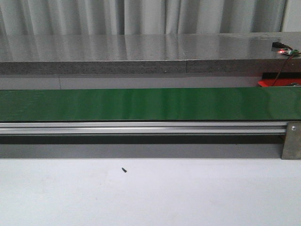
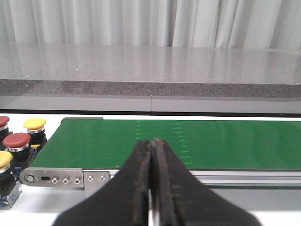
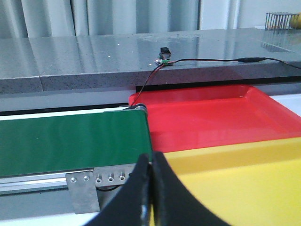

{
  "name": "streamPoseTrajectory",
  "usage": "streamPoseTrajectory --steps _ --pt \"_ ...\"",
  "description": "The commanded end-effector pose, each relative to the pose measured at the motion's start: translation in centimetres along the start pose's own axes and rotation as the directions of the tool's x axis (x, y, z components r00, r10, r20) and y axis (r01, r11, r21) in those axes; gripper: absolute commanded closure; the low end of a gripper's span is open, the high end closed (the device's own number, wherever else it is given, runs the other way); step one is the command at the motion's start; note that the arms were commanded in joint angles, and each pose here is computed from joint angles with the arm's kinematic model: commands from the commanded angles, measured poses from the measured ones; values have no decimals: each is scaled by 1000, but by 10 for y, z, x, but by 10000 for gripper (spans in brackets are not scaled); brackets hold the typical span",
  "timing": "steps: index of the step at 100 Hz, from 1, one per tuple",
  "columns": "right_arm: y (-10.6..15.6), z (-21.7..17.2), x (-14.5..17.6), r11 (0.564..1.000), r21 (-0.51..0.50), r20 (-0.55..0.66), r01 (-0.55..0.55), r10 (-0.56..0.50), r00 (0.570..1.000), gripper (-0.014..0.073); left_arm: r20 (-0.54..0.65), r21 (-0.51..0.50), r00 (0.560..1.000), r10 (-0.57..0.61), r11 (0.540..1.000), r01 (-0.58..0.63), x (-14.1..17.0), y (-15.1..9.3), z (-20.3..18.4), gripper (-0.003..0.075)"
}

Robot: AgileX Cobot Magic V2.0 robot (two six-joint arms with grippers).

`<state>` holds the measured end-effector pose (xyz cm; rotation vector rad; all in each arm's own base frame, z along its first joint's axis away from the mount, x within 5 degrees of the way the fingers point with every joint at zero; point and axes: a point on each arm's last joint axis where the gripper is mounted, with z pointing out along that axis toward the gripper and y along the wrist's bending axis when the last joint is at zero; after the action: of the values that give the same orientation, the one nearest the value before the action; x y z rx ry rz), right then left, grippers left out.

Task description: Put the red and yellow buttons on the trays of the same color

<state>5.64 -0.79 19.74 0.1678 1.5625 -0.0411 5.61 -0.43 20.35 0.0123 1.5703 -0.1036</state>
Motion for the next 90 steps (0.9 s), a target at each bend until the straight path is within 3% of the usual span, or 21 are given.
streamPoseTrajectory --steps 1,29,48,90 --pt "2 -3 -14 1000 -15 116 14 -12 993 652 80 2 997 -4 1000 4 4 0 -1 740" --pt "2 -3 -14 1000 -15 116 14 -12 993 652 130 3 991 -4 1000 4 -1 0 -2 740" --pt "2 -3 -14 1000 -15 116 14 -12 993 652 172 9 985 -11 1000 9 -26 -1 -7 740" --pt "2 -3 -14 1000 -15 116 14 -12 993 652 -84 -87 996 -15 996 8 -96 -1 1 739"
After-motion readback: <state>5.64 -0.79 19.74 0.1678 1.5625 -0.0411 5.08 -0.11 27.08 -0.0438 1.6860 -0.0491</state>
